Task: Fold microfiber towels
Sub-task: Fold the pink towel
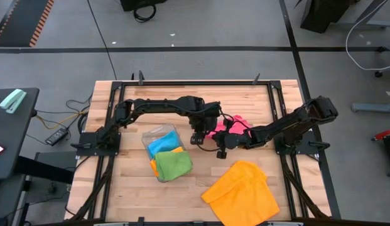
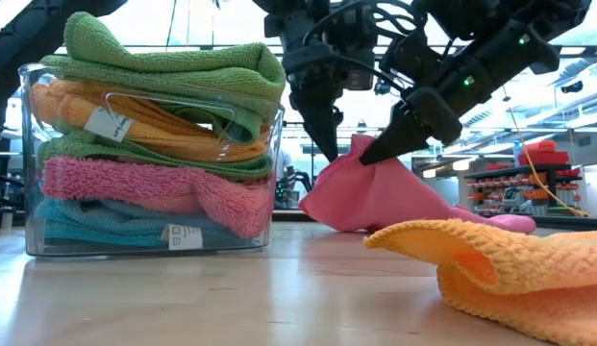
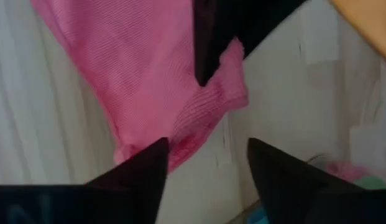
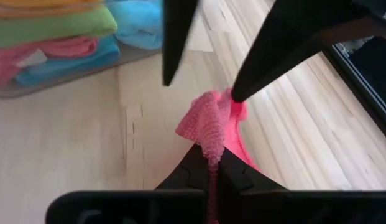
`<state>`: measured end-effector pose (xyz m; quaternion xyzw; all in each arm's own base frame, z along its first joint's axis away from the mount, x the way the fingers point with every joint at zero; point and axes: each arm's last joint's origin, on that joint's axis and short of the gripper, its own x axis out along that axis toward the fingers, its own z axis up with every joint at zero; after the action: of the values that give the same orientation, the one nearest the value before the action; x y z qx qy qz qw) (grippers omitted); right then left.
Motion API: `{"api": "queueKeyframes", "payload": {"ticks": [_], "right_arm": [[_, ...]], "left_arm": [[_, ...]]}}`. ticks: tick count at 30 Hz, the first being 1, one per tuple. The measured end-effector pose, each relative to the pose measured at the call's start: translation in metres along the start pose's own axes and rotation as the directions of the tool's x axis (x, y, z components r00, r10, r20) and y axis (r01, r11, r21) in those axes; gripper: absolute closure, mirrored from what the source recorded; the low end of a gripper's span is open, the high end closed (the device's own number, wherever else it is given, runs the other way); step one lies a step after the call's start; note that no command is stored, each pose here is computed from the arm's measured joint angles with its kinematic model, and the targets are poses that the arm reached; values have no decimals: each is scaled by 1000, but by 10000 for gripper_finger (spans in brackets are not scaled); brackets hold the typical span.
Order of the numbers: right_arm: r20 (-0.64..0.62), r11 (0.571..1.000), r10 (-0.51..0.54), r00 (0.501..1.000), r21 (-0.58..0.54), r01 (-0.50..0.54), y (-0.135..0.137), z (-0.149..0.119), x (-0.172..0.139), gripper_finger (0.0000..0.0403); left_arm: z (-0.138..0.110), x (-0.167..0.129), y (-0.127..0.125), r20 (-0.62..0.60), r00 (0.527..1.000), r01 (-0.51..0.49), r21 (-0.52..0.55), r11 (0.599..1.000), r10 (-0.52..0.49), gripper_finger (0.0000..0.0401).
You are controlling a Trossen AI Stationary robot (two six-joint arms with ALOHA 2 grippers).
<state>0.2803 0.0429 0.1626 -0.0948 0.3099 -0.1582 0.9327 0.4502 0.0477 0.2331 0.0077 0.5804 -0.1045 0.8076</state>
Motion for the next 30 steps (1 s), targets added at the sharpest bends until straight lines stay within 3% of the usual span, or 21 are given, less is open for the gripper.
{"api": "queueKeyframes", "payload": {"ticks": [7,10,15,23,30], "right_arm": [[25,993,-23,999,114,20,-5,6,-8,392],[39,986,-28,999,163,21,-8,9,-11,392],[46,976,-55,997,214,44,-14,12,-21,392],[56,970,-57,997,240,42,-16,15,-25,392],[62,968,-35,997,251,18,-16,16,-26,392]], "left_arm": [[7,3,-11,21,993,-115,106,988,113,99],[9,3,-11,23,987,-161,109,981,159,94],[6,7,-10,-12,988,-154,96,983,156,108],[7,14,-8,-13,986,-163,89,982,165,172],[6,14,-5,-22,983,-180,86,980,183,307]]}}
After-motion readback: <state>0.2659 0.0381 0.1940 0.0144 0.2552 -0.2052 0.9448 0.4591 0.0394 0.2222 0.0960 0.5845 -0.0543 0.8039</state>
